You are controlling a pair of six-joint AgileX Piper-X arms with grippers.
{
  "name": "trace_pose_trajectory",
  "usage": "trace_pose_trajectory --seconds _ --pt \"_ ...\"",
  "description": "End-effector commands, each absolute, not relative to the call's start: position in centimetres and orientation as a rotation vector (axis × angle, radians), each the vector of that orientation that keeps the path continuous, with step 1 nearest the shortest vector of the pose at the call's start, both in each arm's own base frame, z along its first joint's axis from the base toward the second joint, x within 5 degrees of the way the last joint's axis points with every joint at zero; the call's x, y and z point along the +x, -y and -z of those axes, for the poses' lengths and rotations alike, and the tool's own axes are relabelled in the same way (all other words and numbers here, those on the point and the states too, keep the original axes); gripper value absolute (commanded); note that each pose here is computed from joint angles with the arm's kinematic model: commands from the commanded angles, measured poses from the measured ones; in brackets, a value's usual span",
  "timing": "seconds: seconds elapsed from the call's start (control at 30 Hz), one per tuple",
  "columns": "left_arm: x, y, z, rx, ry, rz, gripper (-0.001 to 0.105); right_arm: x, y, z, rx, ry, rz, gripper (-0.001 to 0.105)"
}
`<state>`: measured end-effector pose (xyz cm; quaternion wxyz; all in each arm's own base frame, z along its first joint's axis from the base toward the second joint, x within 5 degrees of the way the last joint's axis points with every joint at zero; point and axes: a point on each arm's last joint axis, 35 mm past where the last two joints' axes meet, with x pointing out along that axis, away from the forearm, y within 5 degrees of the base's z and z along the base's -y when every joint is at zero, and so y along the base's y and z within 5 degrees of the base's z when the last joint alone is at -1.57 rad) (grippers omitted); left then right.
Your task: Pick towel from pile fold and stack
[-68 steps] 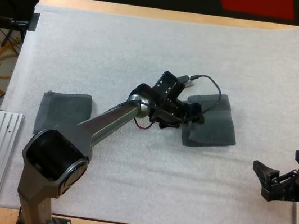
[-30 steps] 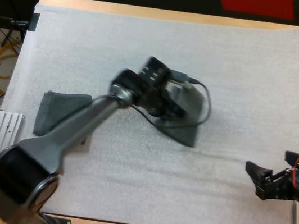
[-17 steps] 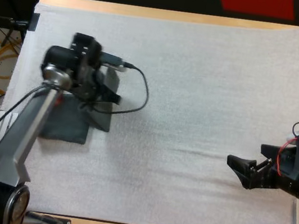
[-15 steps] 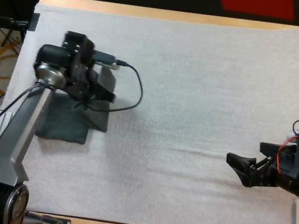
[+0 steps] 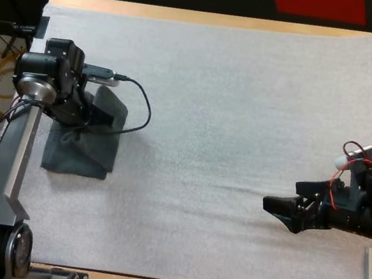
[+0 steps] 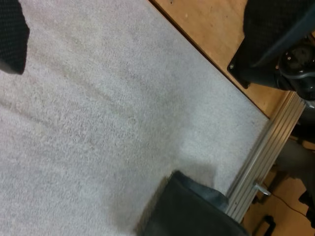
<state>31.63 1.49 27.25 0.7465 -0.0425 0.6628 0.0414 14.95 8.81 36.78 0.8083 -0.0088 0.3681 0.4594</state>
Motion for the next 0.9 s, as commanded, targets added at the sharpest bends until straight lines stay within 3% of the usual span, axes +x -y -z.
trace_pose_trajectory --seconds 0.0,0.37,0.63,0.87 --pt "31.5 -1.9 -27.8 -0.08 -1.44 -0.115 0.0 14.9 -8.9 -36.9 -0.023 -0.774 -0.998 0.086" --pt "31.0 -4.2 -26.2 -0.102 -1.451 -0.153 0.001 15.4 -9.3 -37.8 -0.005 -0.663 -1.064 0.086" --pt "29.9 -4.3 -23.7 -0.04 -1.51 -0.184 0.025 15.5 -9.4 -37.9 0.002 -0.645 -1.072 0.086" --pt "29.9 -5.0 -23.8 0.158 -1.516 -0.308 0.033 15.5 -9.4 -37.9 0.007 -0.648 -1.07 0.086"
